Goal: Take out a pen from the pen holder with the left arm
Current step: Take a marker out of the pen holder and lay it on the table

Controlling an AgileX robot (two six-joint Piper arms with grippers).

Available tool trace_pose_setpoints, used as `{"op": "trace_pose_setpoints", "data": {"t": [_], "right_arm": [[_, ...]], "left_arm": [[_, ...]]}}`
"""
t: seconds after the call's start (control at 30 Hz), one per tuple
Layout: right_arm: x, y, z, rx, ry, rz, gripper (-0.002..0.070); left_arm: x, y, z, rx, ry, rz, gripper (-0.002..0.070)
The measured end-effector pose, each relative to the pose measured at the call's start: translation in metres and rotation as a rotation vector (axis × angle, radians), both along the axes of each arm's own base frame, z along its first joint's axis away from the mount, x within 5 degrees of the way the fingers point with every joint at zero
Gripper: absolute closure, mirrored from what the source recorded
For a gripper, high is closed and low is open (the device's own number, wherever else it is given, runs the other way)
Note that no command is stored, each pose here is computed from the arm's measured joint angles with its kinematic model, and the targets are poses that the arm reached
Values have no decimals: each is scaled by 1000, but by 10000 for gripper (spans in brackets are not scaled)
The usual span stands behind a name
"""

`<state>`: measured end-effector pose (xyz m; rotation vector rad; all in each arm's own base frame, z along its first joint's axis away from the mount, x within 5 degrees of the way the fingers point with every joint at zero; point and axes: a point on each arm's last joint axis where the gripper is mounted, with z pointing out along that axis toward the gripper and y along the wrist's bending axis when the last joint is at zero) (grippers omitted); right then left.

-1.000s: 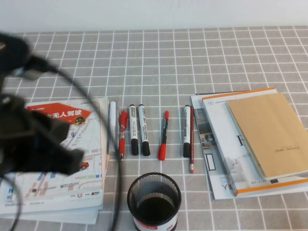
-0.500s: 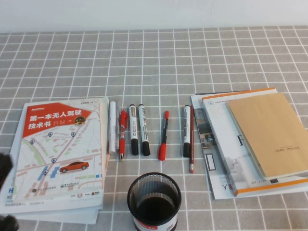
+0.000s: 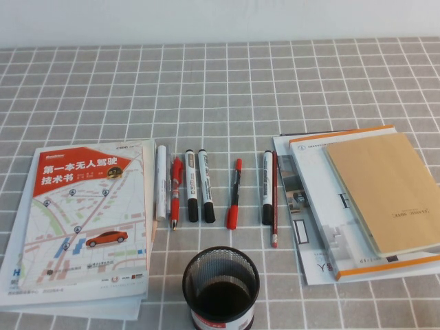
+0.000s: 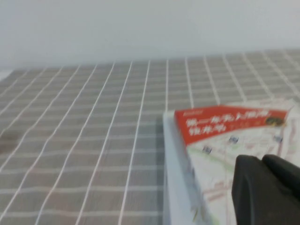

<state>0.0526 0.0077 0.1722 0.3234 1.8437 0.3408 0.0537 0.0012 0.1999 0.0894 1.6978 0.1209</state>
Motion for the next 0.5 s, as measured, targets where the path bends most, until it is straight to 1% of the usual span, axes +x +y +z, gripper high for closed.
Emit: {"op": "trace_pose_setpoints", "data": {"t": [0.13,0.27,0.5], "right_arm": [[0,0,0,0,0,0,689],[0,0,0,0,0,0,689],[0,0,0,0,0,0,689]], "left_arm": [[1,1,-18,12,74,31,677],[-1,1,-26,11,152,37,677],[-1,1,-28,8,172,35,678]]}}
